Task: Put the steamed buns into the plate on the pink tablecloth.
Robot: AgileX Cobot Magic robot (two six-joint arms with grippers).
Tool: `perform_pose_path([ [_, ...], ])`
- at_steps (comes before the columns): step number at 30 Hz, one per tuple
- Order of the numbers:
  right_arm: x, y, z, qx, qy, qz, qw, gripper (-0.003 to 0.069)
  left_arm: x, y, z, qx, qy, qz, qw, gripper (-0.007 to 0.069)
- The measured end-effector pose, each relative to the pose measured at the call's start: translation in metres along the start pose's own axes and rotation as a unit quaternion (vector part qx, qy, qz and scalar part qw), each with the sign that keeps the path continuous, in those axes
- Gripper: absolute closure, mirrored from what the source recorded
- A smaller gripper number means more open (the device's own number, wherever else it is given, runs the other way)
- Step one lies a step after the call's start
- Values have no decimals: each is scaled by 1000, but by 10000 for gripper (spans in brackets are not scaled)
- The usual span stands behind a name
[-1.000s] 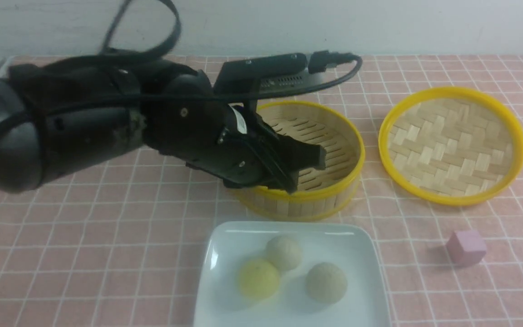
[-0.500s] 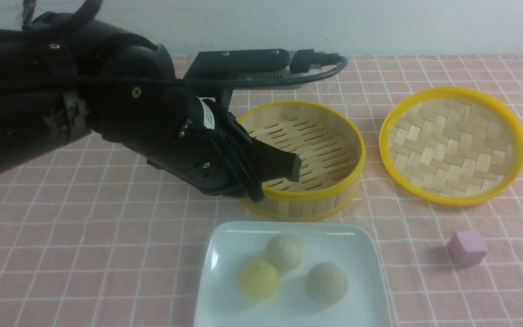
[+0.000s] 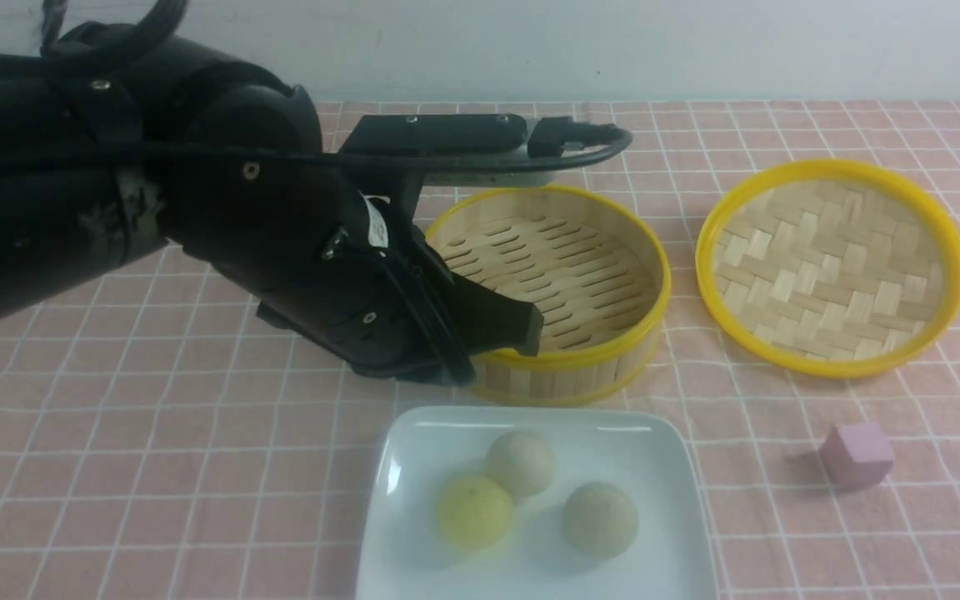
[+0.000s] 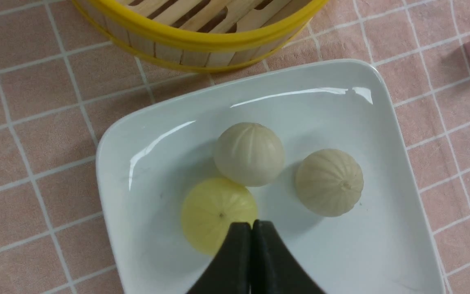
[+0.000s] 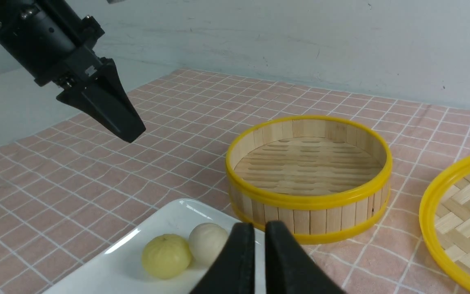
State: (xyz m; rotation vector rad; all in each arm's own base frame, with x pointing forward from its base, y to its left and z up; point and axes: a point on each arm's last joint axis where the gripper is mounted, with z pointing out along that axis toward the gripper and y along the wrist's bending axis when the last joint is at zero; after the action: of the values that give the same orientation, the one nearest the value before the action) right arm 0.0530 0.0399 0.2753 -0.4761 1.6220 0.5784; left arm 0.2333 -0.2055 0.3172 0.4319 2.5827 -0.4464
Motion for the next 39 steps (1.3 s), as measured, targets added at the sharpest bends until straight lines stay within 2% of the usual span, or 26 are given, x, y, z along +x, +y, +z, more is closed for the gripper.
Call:
perform_pose_path([
  [4, 0, 0, 0, -2, 1, 8, 1000, 629, 1, 0, 0, -2, 5, 0, 1000, 609],
  [9, 5, 0, -8, -5, -13, 58, 998, 629, 3, 1, 0, -7, 17, 0, 1000, 606],
  [13, 22, -9, -10, 62, -19, 82, 995, 623, 5, 2, 0, -11, 29, 0, 1000, 605],
  [14, 24, -9, -10, 62, -18, 82, 995, 623, 5, 2, 0, -11, 29, 0, 1000, 605],
  [15, 35, -14, -10, 100, -19, 87, 991, 619, 6, 2, 0, -13, 31, 1, 999, 603],
  [20, 71, -28, -12, 205, -10, 99, 974, 613, 6, 2, -6, -12, 28, 1, 1000, 603],
  [25, 97, -38, -13, 283, 34, 105, 953, 607, 7, 5, -24, -16, 5, 22, 1000, 603],
  [32, 100, -41, -16, 319, 54, 112, 940, 599, 15, 11, -66, -25, -27, 49, 998, 599],
  [39, 101, -41, -17, 322, 58, 113, 938, 596, 37, 31, -131, -80, -75, 76, 991, 595],
])
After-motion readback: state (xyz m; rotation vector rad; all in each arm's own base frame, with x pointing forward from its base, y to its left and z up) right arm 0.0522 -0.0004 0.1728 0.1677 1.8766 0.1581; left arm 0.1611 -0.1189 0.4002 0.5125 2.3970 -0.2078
